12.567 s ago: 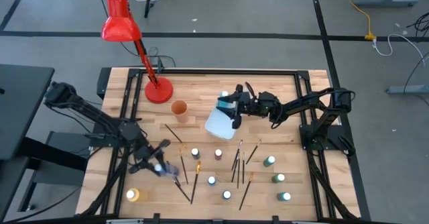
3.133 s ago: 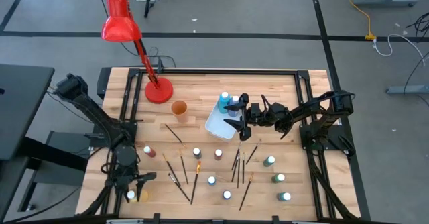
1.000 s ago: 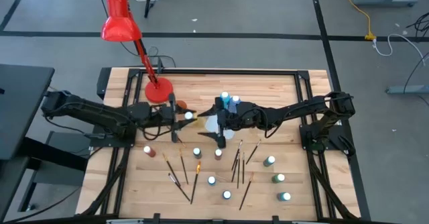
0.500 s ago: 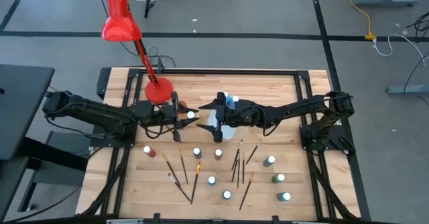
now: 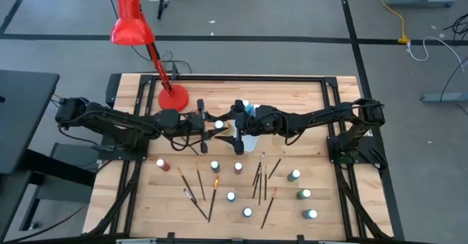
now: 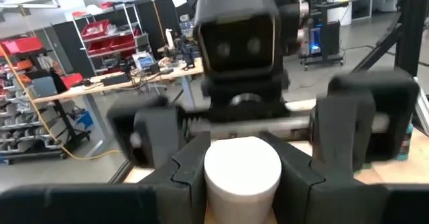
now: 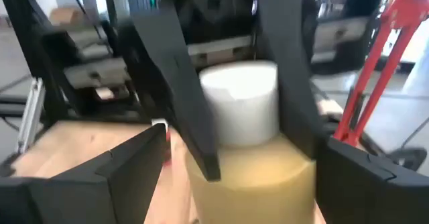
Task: Pick & Place Paint Supplies
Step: Put the large yellow paint bottle into the white bin
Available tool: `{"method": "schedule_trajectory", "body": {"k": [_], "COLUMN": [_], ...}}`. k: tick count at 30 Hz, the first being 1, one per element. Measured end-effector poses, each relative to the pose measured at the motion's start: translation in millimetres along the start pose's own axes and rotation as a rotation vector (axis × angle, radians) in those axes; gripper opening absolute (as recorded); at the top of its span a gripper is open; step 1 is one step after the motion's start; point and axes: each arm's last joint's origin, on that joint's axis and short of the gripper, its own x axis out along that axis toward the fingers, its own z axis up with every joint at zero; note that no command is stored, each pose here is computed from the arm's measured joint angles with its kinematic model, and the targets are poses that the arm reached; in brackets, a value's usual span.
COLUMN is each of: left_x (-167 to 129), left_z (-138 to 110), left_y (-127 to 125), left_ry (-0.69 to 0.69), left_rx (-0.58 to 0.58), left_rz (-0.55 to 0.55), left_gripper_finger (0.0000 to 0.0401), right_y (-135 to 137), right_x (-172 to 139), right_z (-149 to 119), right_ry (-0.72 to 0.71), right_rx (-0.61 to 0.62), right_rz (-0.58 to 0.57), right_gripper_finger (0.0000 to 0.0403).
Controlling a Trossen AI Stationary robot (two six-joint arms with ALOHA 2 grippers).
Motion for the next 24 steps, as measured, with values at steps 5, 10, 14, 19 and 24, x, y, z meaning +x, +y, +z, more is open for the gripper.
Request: {"method": "schedule_trajectory", "body": {"k": [5,10,14,19,24], "left_x": [2.0,1.0,1.0,1.0,0.9], "left_z": [-2.0,-1.9,-2.4,-2.5,-3.5], "left_y": [-0.8,-0.5,-0.7,-0.7,-0.8], "left_ry": [0.036,0.043,0.049,0.049,0.059], "left_rx": [-0.004,-0.034,-0.036,-0.040,-0.035], "left_rz": [-0.007,-0.010,-0.012,-0.012,-0.014], "left_gripper_finger": [0.0126,0.0122,0.0125,0.0126,0.0127], "right_y": [0.1,-0.3,-0.3,-0.2,-0.2], "right_x": [-0.1,-0.1,-0.1,-0.1,-0.1], "right_z": [-1.2,-2.5,-3.3,-3.3,-3.6], "right_ry": [0.013,0.027,0.035,0.035,0.039], "right_rx": [-0.033,-0.036,-0.036,-0.030,-0.029], "right_rz": [0.001,0.000,0.000,0.001,0.001], "right_gripper_finger": [0.0312,0.0282,0.0257,0.0229,0.0225]}}
